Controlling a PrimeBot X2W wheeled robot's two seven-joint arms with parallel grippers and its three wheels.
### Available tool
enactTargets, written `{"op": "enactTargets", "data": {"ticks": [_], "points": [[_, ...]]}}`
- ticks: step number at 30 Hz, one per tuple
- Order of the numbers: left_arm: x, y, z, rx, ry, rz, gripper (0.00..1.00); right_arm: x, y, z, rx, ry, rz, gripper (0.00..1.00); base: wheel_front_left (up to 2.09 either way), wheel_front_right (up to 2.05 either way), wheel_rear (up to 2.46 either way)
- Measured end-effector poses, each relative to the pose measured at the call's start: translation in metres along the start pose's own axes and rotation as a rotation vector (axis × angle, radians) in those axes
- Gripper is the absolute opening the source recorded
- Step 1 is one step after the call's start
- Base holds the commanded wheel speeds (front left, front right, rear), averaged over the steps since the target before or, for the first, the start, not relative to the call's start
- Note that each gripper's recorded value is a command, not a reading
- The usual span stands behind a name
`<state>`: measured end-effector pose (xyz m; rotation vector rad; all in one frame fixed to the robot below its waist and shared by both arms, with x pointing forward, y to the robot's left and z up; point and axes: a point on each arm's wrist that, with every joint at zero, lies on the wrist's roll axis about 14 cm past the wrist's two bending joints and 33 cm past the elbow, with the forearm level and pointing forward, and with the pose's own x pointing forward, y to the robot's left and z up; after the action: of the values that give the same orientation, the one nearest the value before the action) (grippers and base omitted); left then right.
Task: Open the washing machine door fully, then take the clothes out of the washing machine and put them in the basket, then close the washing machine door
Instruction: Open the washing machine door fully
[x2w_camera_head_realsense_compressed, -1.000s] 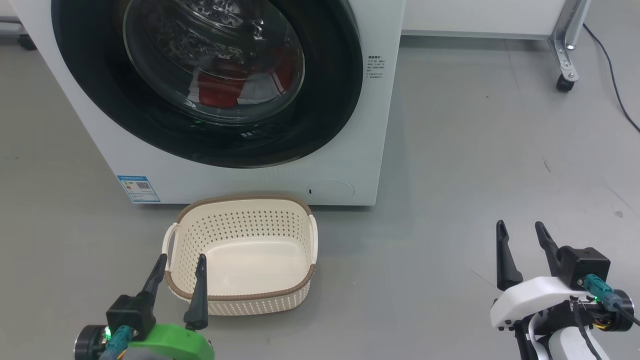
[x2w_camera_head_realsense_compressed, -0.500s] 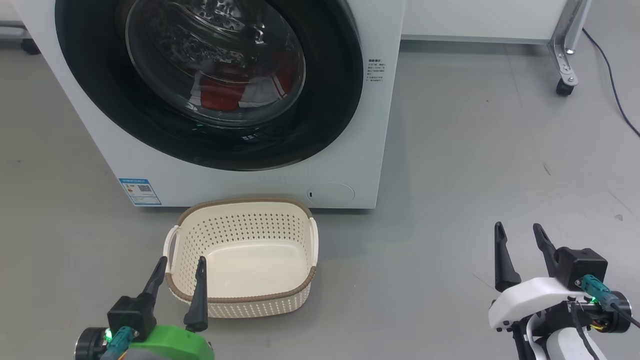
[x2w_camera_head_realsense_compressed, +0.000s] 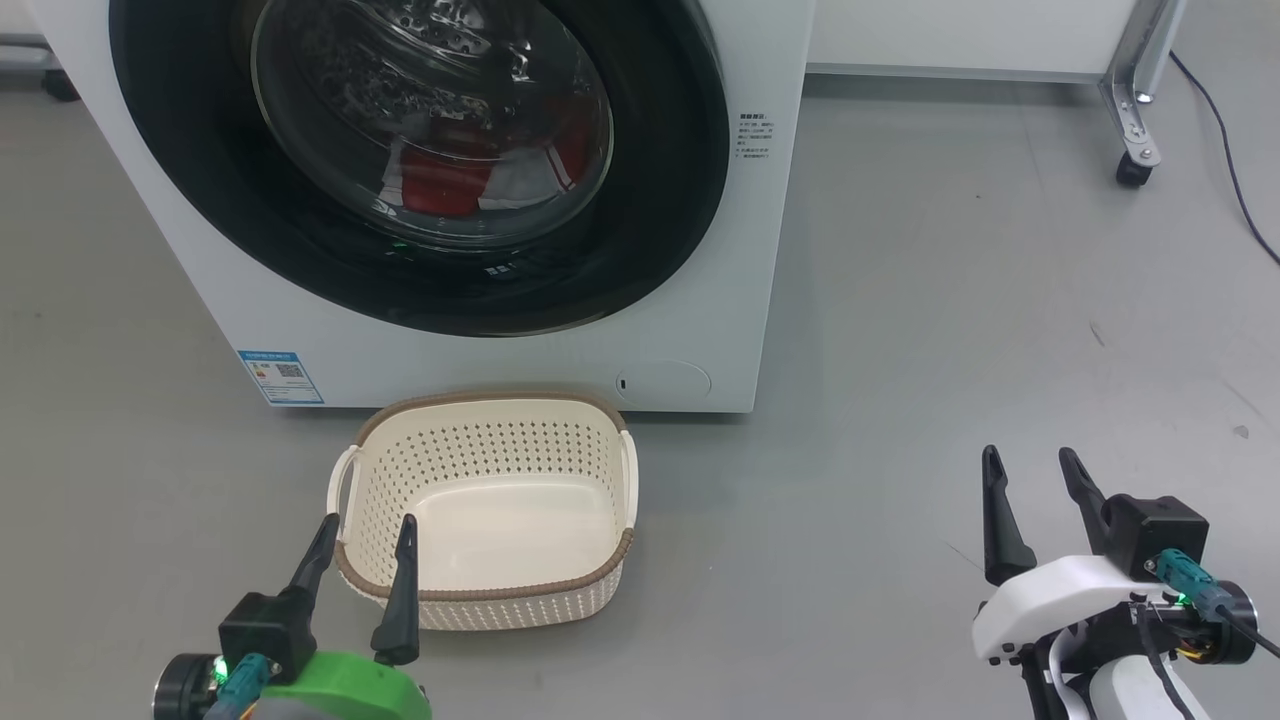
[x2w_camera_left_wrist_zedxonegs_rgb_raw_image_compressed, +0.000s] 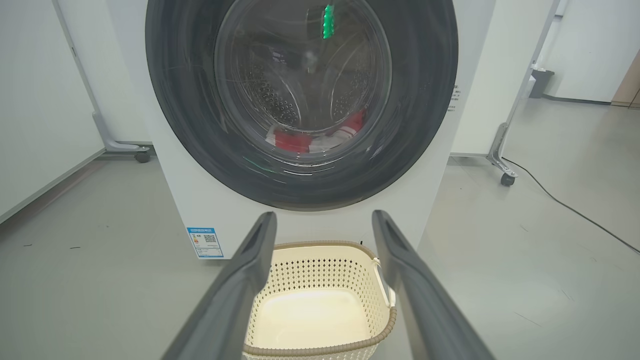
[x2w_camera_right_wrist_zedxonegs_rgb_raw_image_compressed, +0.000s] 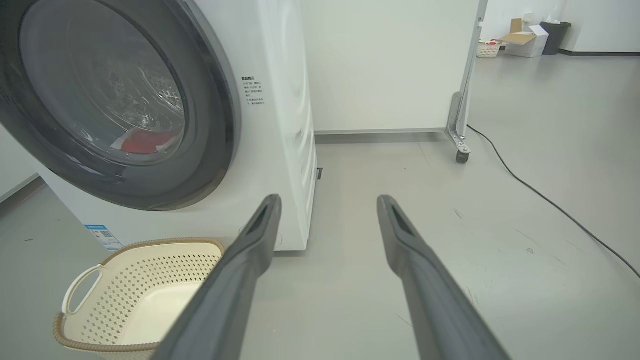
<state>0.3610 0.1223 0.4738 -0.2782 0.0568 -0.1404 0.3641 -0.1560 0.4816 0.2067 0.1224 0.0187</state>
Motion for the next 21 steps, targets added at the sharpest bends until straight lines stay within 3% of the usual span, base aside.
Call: {"op": "enactTargets", "data": {"ticks": [4, 5, 6, 7, 15, 21], "points": [[0.001, 0.001, -0.002, 0.000, 0.006, 0.002, 1.00, 0.002, 0.001, 0.000, 0.000, 0.000, 0.003, 1.00, 0.00, 0.00, 0.00], [0.001, 0.001, -0.003, 0.000, 0.009, 0.002, 1.00, 0.003, 0.001, 0.000, 0.001, 0.000, 0.003, 0.56, 0.00, 0.00, 0.00], [0.001, 0.001, -0.004, -0.001, 0.011, 0.003, 1.00, 0.004, 0.001, 0.001, 0.002, -0.001, 0.004, 0.24, 0.00, 0.00, 0.00], [0.002, 0.001, -0.004, 0.001, 0.012, 0.003, 1.00, 0.005, 0.001, 0.002, 0.004, -0.004, 0.004, 0.00, 0.00, 0.00, 0.00], [0.013, 0.006, -0.004, -0.004, 0.012, 0.006, 1.00, 0.028, 0.003, 0.017, -0.005, -0.052, 0.021, 0.00, 0.00, 0.00, 0.00], [0.030, 0.006, 0.002, 0.004, -0.006, -0.010, 1.00, 0.058, 0.002, 0.037, 0.183, -0.119, 0.004, 0.00, 0.00, 0.00, 0.00]]}}
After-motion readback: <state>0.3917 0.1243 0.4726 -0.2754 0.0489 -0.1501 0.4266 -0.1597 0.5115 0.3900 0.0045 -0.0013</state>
